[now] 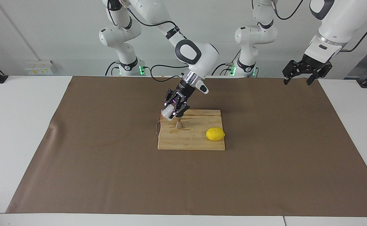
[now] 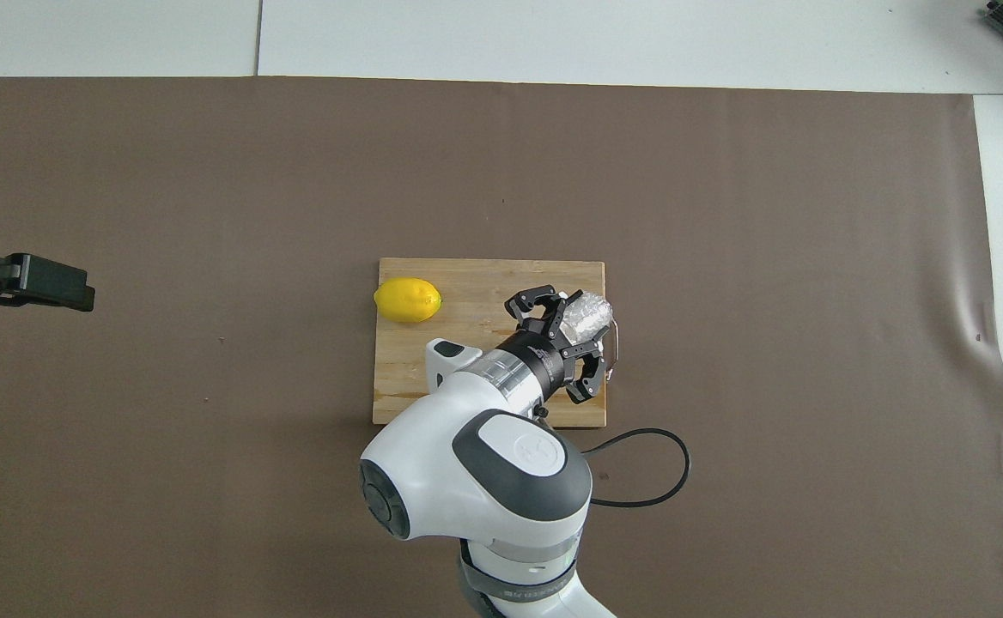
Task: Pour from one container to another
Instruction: 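Hold the white cup tilted over the jigger with the right gripper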
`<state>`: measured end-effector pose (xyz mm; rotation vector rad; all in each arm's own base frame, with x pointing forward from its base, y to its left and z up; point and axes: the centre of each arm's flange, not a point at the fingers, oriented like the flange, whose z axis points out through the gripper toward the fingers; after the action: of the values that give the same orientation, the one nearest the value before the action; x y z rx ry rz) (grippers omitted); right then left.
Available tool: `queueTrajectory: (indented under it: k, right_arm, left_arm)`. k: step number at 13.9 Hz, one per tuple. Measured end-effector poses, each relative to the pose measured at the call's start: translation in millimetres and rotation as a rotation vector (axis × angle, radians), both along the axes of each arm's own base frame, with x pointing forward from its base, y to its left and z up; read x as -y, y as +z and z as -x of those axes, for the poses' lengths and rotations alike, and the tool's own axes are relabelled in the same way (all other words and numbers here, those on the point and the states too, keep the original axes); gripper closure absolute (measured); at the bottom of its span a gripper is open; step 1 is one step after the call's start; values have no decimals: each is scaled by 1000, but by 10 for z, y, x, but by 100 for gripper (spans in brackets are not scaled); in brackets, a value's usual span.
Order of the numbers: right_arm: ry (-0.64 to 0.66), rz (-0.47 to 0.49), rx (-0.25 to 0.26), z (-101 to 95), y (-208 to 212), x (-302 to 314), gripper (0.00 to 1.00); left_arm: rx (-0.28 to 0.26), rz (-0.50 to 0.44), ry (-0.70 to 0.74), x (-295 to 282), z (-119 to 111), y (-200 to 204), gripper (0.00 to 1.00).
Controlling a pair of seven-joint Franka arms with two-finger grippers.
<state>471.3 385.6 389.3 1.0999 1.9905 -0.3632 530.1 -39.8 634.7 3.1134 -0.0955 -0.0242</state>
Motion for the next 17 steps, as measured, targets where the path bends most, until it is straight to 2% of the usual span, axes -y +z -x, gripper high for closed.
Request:
queueTrajectory:
  k: [17]
  right_arm:
    - [8,1,23,75,-5,21,50]
  left_arm:
    - [0,0,0,0,0,0,0]
